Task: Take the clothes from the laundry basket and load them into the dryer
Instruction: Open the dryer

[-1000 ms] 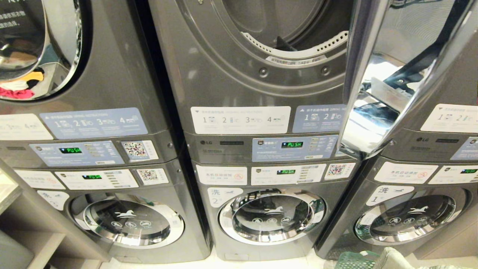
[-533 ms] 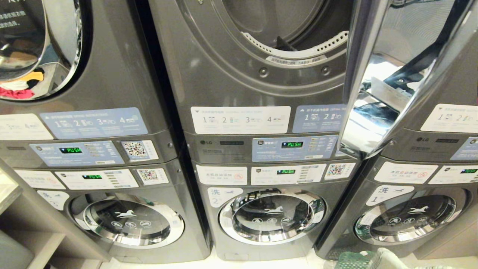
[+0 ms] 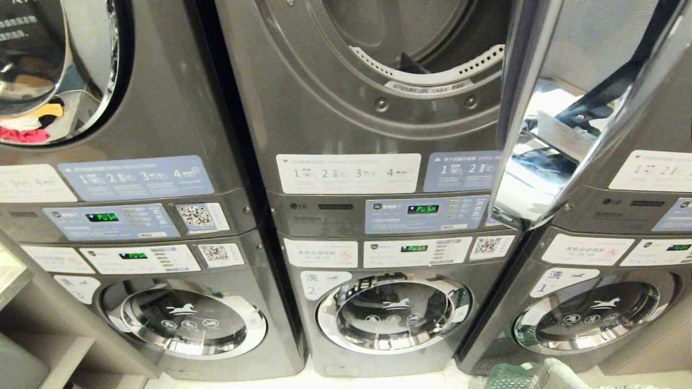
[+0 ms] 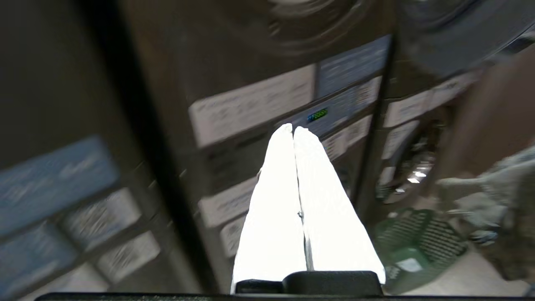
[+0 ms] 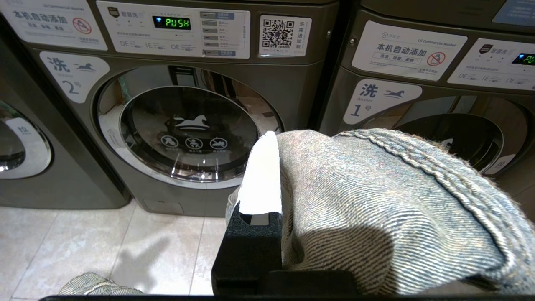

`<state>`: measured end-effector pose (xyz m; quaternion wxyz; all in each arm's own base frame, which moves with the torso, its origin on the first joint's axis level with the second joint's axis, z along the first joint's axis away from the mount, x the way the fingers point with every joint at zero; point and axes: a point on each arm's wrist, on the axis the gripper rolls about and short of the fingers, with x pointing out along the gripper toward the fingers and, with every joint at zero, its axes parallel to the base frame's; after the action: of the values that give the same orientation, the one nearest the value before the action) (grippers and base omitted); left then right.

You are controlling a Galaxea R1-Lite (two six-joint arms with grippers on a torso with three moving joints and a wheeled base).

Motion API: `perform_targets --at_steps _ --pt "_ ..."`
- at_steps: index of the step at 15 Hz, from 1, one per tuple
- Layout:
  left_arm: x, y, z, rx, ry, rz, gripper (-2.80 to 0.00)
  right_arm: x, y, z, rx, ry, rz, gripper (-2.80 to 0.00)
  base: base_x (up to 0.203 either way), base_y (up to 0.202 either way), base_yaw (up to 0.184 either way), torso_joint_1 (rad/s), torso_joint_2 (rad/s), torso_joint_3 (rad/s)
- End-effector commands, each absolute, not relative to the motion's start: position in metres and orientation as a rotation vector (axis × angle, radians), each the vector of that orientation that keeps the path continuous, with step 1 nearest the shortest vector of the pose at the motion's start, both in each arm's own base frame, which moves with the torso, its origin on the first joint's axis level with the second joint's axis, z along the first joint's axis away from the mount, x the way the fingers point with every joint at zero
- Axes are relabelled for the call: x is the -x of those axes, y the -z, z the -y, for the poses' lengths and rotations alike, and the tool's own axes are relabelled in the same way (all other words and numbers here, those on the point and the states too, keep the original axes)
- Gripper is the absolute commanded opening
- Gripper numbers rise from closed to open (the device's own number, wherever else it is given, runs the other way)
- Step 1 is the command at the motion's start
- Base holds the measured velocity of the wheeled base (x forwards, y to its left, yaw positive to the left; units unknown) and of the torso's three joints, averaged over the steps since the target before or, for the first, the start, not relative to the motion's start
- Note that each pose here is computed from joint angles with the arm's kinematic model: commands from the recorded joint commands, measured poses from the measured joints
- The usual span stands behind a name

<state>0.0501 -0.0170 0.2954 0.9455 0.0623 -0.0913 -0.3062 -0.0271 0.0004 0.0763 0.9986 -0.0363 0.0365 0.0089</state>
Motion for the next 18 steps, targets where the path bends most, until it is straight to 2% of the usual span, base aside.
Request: perform_targets --at_steps 1,3,8,12,18 --pt "-0.123 -0.309 0.043 -0.099 0.794 0.069 -2.80 0.027 -0.076 0.000 0.073 -0.018 -0.075 -2.80 0.000 0.000 0.000 0.000 0.00 0.000" --pt "-0.147 -0.335 0.080 -0.100 1.000 0.137 -2.80 0.027 -0.076 0.000 0.067 -0.018 -0.075 -2.80 0.000 0.000 0.000 0.000 0.00 0.000" --pt "-0.165 -0.369 0.133 -0.089 1.187 0.236 -2.80 0.027 -0.076 0.000 0.055 -0.016 -0.075 -2.80 0.000 0.000 0.000 0.000 0.00 0.000" --pt "-0.139 -0.388 0.181 -0.046 1.366 0.258 -2.80 0.027 -0.076 0.000 0.051 -0.014 -0.074 -2.80 0.000 0.000 0.000 0.000 0.00 0.000" --pt "-0.083 -0.388 0.223 -0.012 1.612 0.233 -2.80 0.027 -0.076 0.000 0.039 -0.009 -0.073 -2.80 0.000 0.000 0.000 0.000 0.00 0.000"
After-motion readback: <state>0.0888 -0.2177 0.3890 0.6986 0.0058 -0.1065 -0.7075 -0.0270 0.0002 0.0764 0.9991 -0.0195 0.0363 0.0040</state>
